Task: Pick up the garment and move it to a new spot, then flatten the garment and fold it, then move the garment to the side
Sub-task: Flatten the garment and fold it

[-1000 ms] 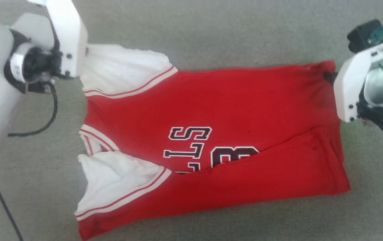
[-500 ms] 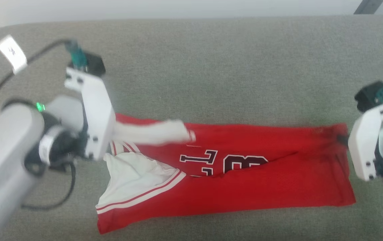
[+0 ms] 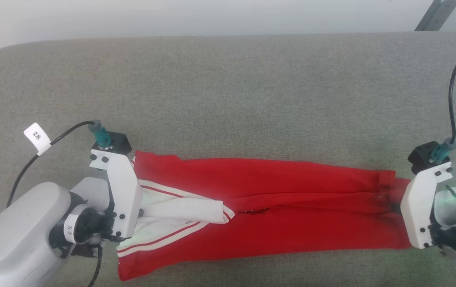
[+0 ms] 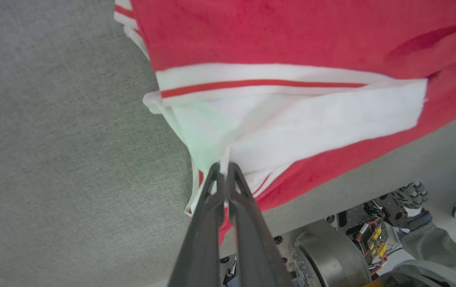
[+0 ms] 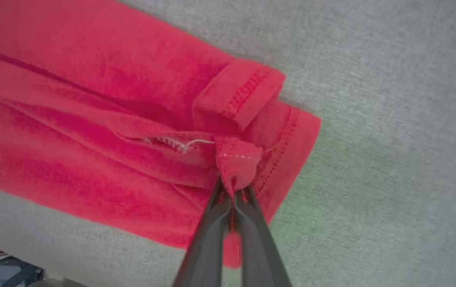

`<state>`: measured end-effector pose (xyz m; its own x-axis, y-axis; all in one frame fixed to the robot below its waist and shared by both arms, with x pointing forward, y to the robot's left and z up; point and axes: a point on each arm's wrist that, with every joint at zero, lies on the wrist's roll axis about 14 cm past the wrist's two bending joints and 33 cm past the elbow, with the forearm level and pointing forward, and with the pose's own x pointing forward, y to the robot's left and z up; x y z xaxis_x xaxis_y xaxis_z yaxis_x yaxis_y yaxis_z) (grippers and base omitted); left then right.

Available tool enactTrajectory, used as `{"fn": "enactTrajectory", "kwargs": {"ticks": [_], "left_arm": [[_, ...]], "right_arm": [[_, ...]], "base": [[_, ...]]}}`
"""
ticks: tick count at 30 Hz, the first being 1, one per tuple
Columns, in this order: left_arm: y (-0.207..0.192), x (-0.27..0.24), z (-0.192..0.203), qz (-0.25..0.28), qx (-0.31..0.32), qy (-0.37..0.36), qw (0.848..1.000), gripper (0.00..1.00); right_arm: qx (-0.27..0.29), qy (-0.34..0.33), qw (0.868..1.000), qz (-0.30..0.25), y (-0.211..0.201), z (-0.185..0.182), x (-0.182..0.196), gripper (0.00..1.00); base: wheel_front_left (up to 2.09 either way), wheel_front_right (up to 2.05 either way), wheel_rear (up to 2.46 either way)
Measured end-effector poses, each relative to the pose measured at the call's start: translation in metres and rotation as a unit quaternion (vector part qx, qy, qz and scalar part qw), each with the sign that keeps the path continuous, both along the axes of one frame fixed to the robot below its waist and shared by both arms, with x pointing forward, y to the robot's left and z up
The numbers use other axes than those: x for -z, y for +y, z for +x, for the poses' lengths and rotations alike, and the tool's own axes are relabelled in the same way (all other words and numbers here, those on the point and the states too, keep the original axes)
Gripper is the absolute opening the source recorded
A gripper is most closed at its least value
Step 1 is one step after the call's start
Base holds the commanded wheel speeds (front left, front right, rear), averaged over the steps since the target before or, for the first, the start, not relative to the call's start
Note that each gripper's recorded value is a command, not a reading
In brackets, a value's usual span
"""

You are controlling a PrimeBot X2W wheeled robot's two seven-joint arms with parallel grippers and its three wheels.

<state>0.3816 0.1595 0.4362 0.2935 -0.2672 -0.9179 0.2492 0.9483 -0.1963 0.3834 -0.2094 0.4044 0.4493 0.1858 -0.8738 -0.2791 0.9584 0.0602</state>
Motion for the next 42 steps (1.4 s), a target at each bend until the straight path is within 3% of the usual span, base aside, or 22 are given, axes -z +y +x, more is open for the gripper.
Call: {"fn": "enactTrajectory", "kwargs": {"ticks": [1, 3, 4, 5, 6, 14, 20, 26, 30, 42], "left_arm": [[-0.001, 0.001, 0.001, -0.005, -0.001, -0.003, 1.0, 0.04], [-0.001, 0.0, 0.005, -0.01, -0.006, -0.016, 1.0, 0.48], [0.001, -0.001, 0.007, -0.011, -0.01, -0.022, 1.0, 1.0], [0.003, -0.003, 0.008, -0.011, -0.013, -0.028, 0.999, 1.0], [0.004, -0.005, 0.009, -0.011, -0.015, -0.034, 0.999, 1.0], [0.005, -0.025, 0.006, -0.03, -0.02, -0.099, 0.994, 1.0], [0.013, -0.045, 0.003, -0.047, -0.033, -0.2, 0.978, 1.0], [0.032, -0.062, 0.002, -0.046, -0.063, -0.299, 0.951, 1.0], [0.047, -0.074, 0.001, -0.051, -0.094, -0.367, 0.924, 1.0], [0.096, -0.075, -0.023, -0.025, -0.18, -0.482, 0.857, 1.0]], "right_arm": [[0.001, -0.004, 1.0, 0.0, 0.001, 0.0, 0.0, 0.33], [0.008, -0.012, 1.0, 0.008, 0.003, 0.002, -0.001, 0.49], [0.008, -0.014, 1.0, 0.01, 0.005, 0.002, -0.002, 0.86], [0.008, -0.016, 1.0, 0.011, 0.006, 0.001, -0.002, 0.86], [0.008, -0.018, 1.0, 0.011, 0.007, 0.001, -0.003, 1.0], [0.018, -0.066, 0.997, 0.028, 0.009, 0.005, -0.026, 1.0], [0.037, -0.092, 0.995, 0.023, -0.002, 0.001, -0.037, 1.0], [0.055, -0.089, 0.994, 0.016, -0.013, -0.005, -0.037, 1.0], [0.066, -0.08, 0.995, 0.009, -0.021, -0.006, -0.034, 1.0], [0.079, -0.043, 0.996, 0.021, -0.019, -0.005, -0.005, 1.0]], "base": [[0.0, 0.0, 0.0], [0.0, 0.0, 0.0], [0.0, 0.0, 0.0], [0.0, 0.0, 0.0], [0.0, 0.0, 0.0], [0.0, 0.0, 0.0], [0.0, 0.0, 0.0], [0.0, 0.0, 0.0], [0.0, 0.0, 0.0], [0.0, 0.0, 0.0]]}}
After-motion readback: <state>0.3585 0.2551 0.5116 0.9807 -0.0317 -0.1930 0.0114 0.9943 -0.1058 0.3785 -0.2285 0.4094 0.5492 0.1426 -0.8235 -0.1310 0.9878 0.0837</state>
